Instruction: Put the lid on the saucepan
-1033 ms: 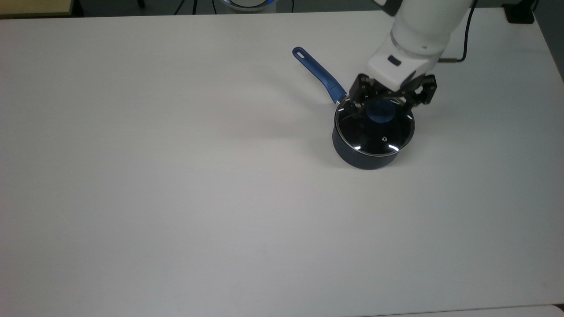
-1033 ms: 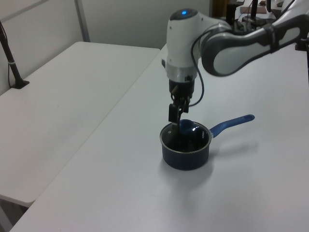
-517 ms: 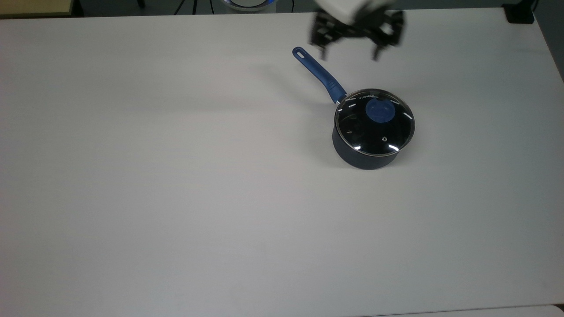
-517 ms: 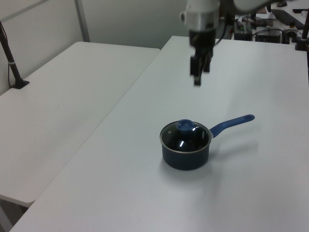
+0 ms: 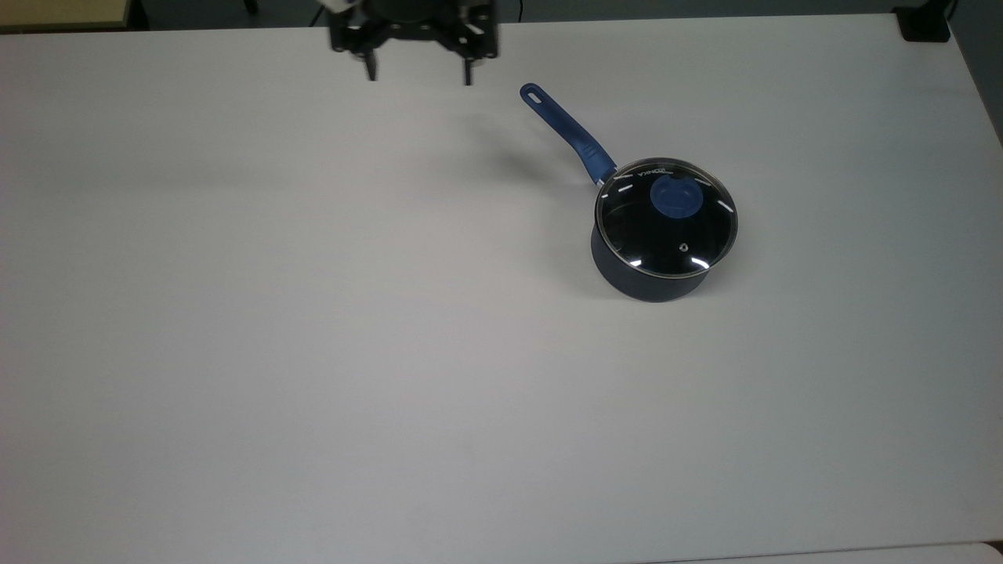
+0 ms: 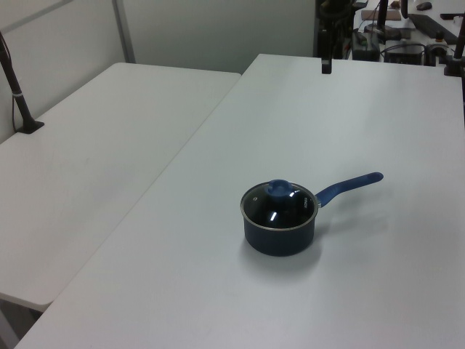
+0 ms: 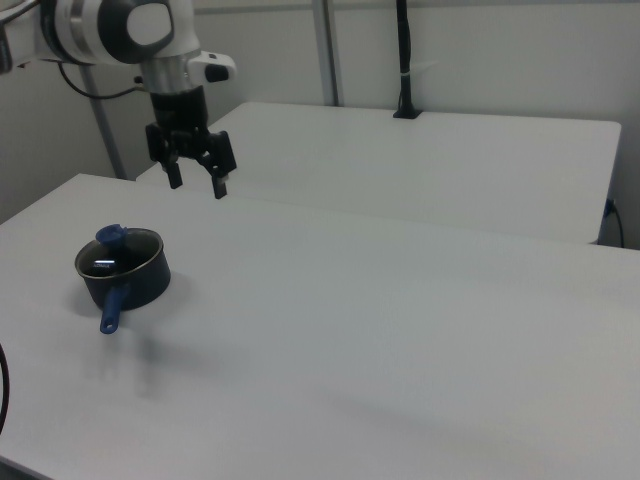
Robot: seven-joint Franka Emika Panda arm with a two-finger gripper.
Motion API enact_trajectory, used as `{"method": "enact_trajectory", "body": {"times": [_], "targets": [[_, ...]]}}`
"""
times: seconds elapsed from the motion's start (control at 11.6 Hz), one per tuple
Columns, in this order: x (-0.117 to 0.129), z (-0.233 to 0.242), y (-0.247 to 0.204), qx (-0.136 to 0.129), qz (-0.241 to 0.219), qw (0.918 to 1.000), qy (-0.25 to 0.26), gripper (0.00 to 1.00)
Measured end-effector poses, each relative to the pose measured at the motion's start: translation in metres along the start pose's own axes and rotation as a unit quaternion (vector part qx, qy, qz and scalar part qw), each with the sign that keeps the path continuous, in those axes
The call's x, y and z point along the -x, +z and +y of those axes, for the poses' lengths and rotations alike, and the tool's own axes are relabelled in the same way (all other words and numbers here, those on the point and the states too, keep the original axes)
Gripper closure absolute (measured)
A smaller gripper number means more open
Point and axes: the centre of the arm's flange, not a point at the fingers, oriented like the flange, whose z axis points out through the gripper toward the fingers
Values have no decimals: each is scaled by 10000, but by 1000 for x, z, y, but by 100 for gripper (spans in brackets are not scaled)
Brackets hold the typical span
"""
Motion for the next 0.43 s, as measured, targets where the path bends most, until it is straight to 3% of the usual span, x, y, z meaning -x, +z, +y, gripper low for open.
{"method": "enact_trajectory", "body": {"times": [0.43], "targets": [[-1, 41, 1, 6, -8, 10000, 31, 0]]}}
